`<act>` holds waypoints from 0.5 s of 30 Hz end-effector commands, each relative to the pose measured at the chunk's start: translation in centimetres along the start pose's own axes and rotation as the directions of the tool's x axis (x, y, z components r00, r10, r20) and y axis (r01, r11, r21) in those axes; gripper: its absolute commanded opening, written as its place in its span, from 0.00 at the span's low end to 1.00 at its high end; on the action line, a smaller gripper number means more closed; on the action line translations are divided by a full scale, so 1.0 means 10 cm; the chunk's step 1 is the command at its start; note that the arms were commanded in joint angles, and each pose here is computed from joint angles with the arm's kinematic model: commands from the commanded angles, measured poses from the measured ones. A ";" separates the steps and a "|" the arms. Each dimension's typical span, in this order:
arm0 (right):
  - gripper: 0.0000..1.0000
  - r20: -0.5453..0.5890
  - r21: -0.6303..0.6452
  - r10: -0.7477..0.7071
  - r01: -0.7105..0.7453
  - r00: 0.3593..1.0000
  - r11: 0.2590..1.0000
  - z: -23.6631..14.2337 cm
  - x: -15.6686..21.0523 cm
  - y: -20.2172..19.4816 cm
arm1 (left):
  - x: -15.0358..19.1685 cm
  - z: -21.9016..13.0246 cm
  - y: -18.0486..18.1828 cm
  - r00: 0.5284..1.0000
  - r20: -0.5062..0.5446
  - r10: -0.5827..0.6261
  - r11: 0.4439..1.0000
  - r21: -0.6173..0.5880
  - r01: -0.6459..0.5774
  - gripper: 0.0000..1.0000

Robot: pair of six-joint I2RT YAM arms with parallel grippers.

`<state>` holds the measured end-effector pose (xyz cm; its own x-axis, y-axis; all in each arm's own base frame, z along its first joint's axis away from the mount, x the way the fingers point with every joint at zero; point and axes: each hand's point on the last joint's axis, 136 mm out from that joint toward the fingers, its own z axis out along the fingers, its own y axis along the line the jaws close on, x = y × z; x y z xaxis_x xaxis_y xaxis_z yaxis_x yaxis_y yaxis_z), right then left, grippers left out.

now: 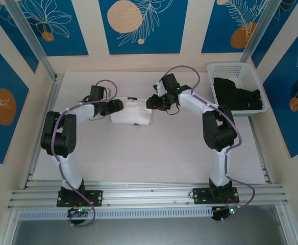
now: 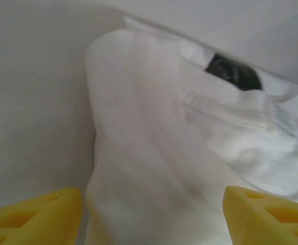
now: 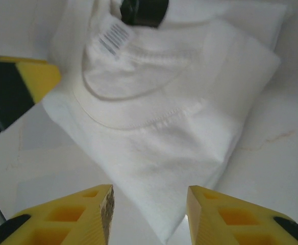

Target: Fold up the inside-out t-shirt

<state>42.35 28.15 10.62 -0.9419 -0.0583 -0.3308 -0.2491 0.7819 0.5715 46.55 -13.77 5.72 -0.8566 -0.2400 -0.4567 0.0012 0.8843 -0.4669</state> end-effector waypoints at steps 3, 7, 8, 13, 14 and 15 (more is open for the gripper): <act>0.43 -0.007 0.002 -0.004 0.004 1.000 1.000 -0.04 0.09 -0.03 | 0.12 0.15 0.03 0.996 -0.084 0.007 1.000 0.017 -0.005 0.70; 0.43 -0.016 0.002 0.008 -0.008 1.000 1.000 -0.02 0.13 -0.08 | 0.17 0.24 -0.08 0.994 -0.113 -0.008 0.994 0.105 0.020 0.53; 0.43 -0.016 0.003 0.009 -0.009 1.000 1.000 -0.03 0.14 -0.08 | 0.17 0.25 -0.09 0.993 -0.116 -0.008 0.994 0.111 0.021 0.47; 0.43 0.003 0.008 0.000 0.000 1.000 1.000 -0.13 0.18 -0.10 | 0.03 0.08 0.11 0.995 -0.093 -0.027 0.998 0.050 0.032 0.21; 0.43 0.014 0.010 -0.009 0.008 1.000 1.000 -0.18 0.19 -0.10 | -0.01 0.00 0.19 0.996 -0.087 -0.024 1.000 0.016 0.025 0.19; 0.43 0.021 0.016 -0.015 0.014 1.000 1.000 -0.22 0.21 -0.11 | -0.04 -0.07 0.28 0.997 -0.080 -0.013 1.000 -0.028 0.011 0.18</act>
<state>40.37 26.53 8.36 -0.9573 -0.0544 -0.2841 -0.2125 0.7987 0.5630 46.52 -14.09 3.82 -0.9008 -0.2173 -0.3760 0.0102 0.8550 -0.5185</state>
